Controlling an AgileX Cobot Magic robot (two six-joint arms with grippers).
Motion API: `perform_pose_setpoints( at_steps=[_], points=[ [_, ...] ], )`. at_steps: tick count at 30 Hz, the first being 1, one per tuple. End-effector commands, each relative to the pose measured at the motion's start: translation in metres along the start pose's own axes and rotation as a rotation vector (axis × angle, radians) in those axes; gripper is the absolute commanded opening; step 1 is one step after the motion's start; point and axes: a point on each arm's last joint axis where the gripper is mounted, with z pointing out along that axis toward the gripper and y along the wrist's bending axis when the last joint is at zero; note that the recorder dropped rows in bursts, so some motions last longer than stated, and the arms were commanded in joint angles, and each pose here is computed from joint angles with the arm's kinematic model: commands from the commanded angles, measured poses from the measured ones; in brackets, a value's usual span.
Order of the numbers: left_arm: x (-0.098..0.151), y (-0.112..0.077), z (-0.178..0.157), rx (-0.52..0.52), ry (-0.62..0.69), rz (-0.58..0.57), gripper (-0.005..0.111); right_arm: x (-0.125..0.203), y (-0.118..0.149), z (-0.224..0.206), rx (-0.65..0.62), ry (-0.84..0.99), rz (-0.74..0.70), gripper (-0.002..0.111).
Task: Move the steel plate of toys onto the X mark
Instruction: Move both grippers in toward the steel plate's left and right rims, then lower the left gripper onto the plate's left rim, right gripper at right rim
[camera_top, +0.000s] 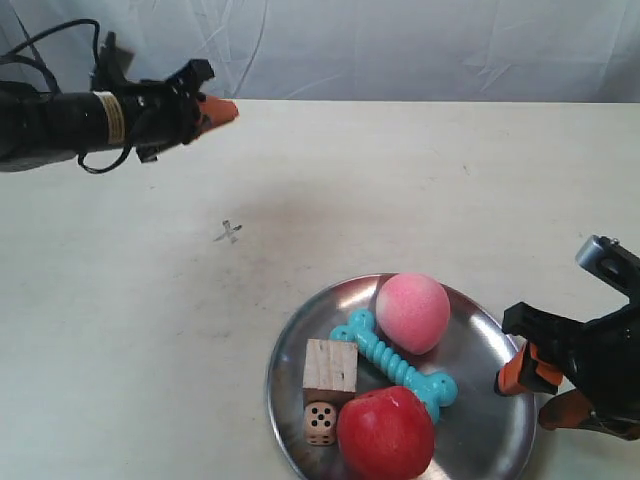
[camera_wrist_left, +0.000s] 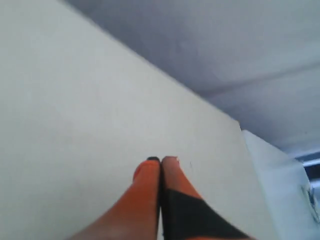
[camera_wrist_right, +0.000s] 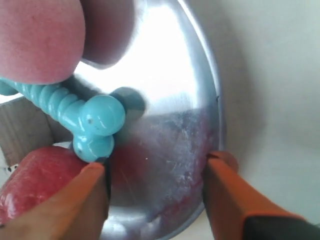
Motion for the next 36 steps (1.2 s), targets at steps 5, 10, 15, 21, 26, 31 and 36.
perform_pose_setpoints(
  at_steps=[5,10,15,21,26,31,36],
  points=[
    [-0.060,-0.019,0.007,-0.330,-0.040,0.677,0.000,-0.001,-0.001,-0.001,-0.005,-0.019,-0.003,0.053],
    [-0.078,-0.009,-0.003,-0.538,-0.077,0.785,0.000,-0.001,-0.001,-0.001,-0.003,-0.025,-0.020,0.053],
    [-0.080,-0.002,-0.008,-0.609,-0.093,0.803,0.000,-0.001,-0.001,-0.001,-0.002,-0.025,-0.029,0.053],
    [-0.080,-0.033,0.002,-0.351,-0.031,0.820,0.000,-0.005,-0.001,-0.001,0.003,-0.068,-0.036,0.053],
    [-0.048,-0.077,0.005,0.210,0.184,0.618,0.000,-0.006,-0.001,-0.001,0.004,-0.074,-0.040,0.053],
    [-0.012,-0.082,-0.007,0.404,0.499,0.476,0.000,-0.006,-0.001,-0.001,0.004,-0.076,-0.061,0.053],
    [-0.003,-0.074,-0.008,0.379,0.530,0.398,0.000,-0.006,-0.001,-0.001,0.004,-0.076,-0.089,0.053]
  ],
)
